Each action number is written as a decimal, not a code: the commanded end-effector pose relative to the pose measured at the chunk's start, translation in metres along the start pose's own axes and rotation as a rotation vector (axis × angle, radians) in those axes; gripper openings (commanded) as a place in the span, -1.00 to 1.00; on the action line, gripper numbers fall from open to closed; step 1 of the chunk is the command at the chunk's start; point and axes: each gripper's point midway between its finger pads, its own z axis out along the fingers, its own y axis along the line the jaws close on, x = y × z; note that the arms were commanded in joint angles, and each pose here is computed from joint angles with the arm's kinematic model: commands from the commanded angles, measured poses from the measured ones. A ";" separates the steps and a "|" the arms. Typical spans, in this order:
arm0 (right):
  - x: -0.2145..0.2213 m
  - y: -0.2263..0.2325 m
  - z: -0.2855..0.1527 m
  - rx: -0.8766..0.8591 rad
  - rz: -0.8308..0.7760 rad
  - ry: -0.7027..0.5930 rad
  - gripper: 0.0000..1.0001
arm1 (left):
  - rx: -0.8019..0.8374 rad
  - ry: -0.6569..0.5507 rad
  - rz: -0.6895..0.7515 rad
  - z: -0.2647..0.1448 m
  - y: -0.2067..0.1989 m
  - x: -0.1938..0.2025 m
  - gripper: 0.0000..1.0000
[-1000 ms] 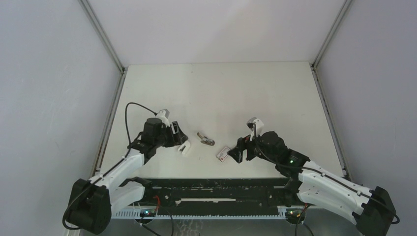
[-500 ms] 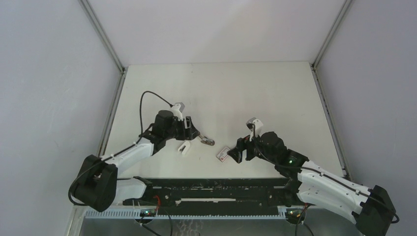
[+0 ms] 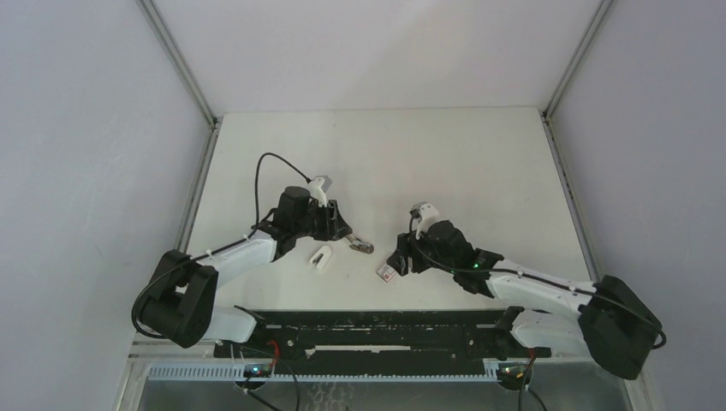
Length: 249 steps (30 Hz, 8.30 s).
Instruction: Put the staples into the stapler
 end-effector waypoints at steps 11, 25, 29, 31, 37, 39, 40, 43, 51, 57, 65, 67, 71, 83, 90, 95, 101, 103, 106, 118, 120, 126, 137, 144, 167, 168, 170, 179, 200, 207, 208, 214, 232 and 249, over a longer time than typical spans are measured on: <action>-0.042 0.030 0.072 -0.025 0.086 -0.001 0.17 | 0.029 -0.031 0.102 -0.004 -0.011 -0.011 -0.18; -0.024 0.036 0.110 -0.033 0.110 0.079 0.01 | 0.043 -0.031 0.097 -0.009 -0.013 -0.007 -0.22; -0.019 0.034 0.116 -0.032 0.098 0.086 -0.02 | 0.052 -0.022 0.096 -0.008 -0.014 -0.005 -0.24; -0.017 0.032 0.118 -0.025 0.097 0.092 -0.04 | 0.067 -0.018 0.093 -0.007 -0.016 -0.004 -0.25; -0.012 0.029 0.122 -0.021 0.078 0.104 -0.06 | 0.125 0.016 0.123 0.000 -0.036 0.007 -0.27; -0.010 0.030 0.123 -0.029 0.066 0.108 -0.07 | 0.140 0.025 0.124 0.004 -0.041 0.010 -0.28; -0.009 0.030 0.124 -0.032 0.059 0.110 -0.08 | 0.149 0.031 0.125 0.006 -0.044 0.011 -0.29; -0.007 0.031 0.125 -0.041 0.032 0.113 -0.07 | 0.173 0.054 0.123 0.012 -0.052 0.017 -0.30; -0.008 0.031 0.104 -0.041 -0.060 0.093 0.22 | 0.080 -0.022 0.120 0.007 -0.040 0.006 -0.25; -0.018 0.037 0.081 -0.083 -0.285 0.085 0.40 | 0.021 -0.229 0.079 -0.031 -0.019 -0.026 0.10; -0.029 0.034 0.097 -0.048 -0.468 0.156 0.42 | -0.053 -0.364 -0.028 -0.060 0.020 -0.038 0.40; -0.031 0.030 0.105 -0.023 -0.496 0.168 0.41 | -0.080 -0.377 -0.025 -0.065 0.025 -0.040 0.43; -0.028 0.028 0.118 -0.002 -0.557 0.207 0.37 | -0.105 -0.393 -0.021 -0.071 0.029 -0.042 0.45; -0.008 0.029 0.129 -0.043 -0.599 0.284 0.13 | -0.105 -0.392 -0.024 -0.074 0.028 -0.041 0.46; 0.005 0.020 0.134 -0.034 -0.600 0.329 0.00 | -0.095 -0.388 -0.030 -0.073 0.027 -0.040 0.46; 0.005 0.024 0.135 -0.048 -0.591 0.327 -0.51 | -0.057 -0.399 -0.048 -0.075 0.020 -0.042 0.45; -0.005 0.055 0.117 -0.088 -0.602 0.236 -0.84 | 0.045 -0.382 -0.129 -0.078 0.003 -0.030 0.43; -0.009 0.065 0.107 -0.106 -0.596 0.189 -0.85 | 0.112 -0.367 -0.190 -0.081 -0.008 -0.022 0.43; -0.016 0.082 0.087 -0.142 -0.585 0.108 -0.86 | 0.211 -0.319 -0.247 -0.083 -0.024 -0.008 0.43; -0.028 0.109 0.033 -0.173 -0.601 -0.084 -0.88 | 0.471 -0.107 -0.249 -0.085 -0.092 0.020 0.31; -0.031 0.111 0.029 -0.170 -0.598 -0.105 -0.88 | 0.477 -0.110 -0.253 -0.087 -0.093 0.019 0.23; -0.036 0.111 0.020 -0.174 -0.586 -0.141 -0.88 | 0.501 -0.095 -0.262 -0.091 -0.102 0.024 0.11; -0.038 0.120 0.008 -0.188 -0.595 -0.194 -0.89 | 0.568 -0.065 -0.273 -0.097 -0.118 0.028 0.09; -0.039 0.126 0.002 -0.206 -0.601 -0.217 -0.89 | 0.611 -0.056 -0.289 -0.102 -0.129 0.028 0.07; -0.038 0.132 -0.025 -0.370 -0.450 -0.161 0.49 | 0.663 -0.074 -0.230 -0.108 -0.137 0.027 -1.00; -0.040 0.134 -0.031 -0.412 -0.418 -0.150 0.51 | 0.674 -0.072 -0.209 -0.110 -0.139 0.027 -1.00; -0.043 0.139 -0.044 -0.499 -0.360 -0.130 0.53 | 0.700 -0.070 -0.158 -0.114 -0.143 0.028 -1.00; -0.038 0.155 -0.070 -0.739 -0.201 0.004 0.63 | 0.829 -0.056 0.038 -0.137 -0.176 0.036 -0.99; -0.008 0.168 -0.058 -0.831 -0.169 0.146 -0.37 | 0.891 -0.099 0.090 -0.157 -0.195 0.030 -1.00; -0.020 0.168 -0.065 -0.853 -0.152 0.094 -1.00 | 0.885 -0.101 0.085 -0.155 -0.194 0.030 -1.00; -0.020 0.166 -0.065 -0.849 -0.153 0.091 -1.00 | 0.883 -0.103 0.084 -0.155 -0.194 0.030 -1.00; -0.025 0.148 -0.061 -0.769 -0.129 0.084 0.42 | 0.827 -0.131 0.046 -0.150 -0.189 0.022 -1.00; -0.046 0.013 -0.039 0.006 -0.095 -0.070 0.72 | -0.077 -0.190 -0.172 -0.054 -0.007 -0.030 -1.00; -0.035 -0.017 -0.037 0.139 -0.118 -0.055 0.70 | -0.196 -0.089 -0.196 -0.010 0.052 -0.035 -0.57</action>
